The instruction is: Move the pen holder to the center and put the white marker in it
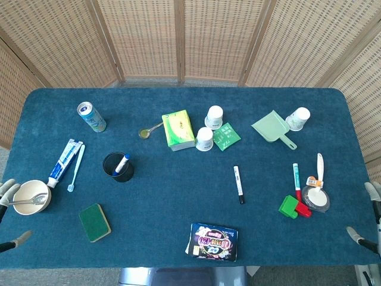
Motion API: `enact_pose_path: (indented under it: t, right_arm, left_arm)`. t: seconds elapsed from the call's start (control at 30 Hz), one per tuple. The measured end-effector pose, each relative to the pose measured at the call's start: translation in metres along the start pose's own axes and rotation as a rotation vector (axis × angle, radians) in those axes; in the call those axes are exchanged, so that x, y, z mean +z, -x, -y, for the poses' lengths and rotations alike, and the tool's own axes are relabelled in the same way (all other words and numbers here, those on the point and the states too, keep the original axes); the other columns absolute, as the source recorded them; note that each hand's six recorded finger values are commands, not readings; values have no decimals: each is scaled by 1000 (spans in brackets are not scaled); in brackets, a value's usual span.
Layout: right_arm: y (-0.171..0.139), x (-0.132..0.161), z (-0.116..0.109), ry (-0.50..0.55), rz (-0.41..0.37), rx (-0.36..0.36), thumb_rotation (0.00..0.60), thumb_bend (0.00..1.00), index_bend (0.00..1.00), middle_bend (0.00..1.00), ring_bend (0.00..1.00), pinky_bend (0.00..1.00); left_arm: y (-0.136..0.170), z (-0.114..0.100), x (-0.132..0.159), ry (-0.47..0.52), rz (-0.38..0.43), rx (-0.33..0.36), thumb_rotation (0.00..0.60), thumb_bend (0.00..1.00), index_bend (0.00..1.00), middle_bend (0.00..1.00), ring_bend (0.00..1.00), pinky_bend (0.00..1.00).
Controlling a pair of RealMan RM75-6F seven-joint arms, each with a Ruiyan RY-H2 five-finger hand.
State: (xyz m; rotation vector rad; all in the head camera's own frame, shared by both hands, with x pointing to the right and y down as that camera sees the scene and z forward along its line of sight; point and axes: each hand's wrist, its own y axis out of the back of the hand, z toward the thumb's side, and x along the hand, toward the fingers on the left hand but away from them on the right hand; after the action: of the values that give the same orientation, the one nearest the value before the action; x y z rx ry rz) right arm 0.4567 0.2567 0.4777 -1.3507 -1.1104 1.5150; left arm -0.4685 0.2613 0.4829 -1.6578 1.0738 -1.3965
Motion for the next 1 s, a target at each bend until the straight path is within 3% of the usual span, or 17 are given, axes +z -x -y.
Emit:
enact_pose_path:
  t: [0.5,0.7,1.0]
  right_arm:
    - [0,-2,-2,19,5,-2,600,0,72,0,0,0]
    - [-1,-4,-4,34,5,0,600,0,72,0,0,0]
    - [-1,-4,-5,50,1,5,600,0,71,0,0,0]
  left_arm:
    - [-11,1,-5,22,-3,-8,600,51,7,0,0,0]
    - [-40,10,-12,61,23,-38,600,52,7,0,0,0]
    - [-113,34,-12,99,80,-133,600,4,0,0,0,0]
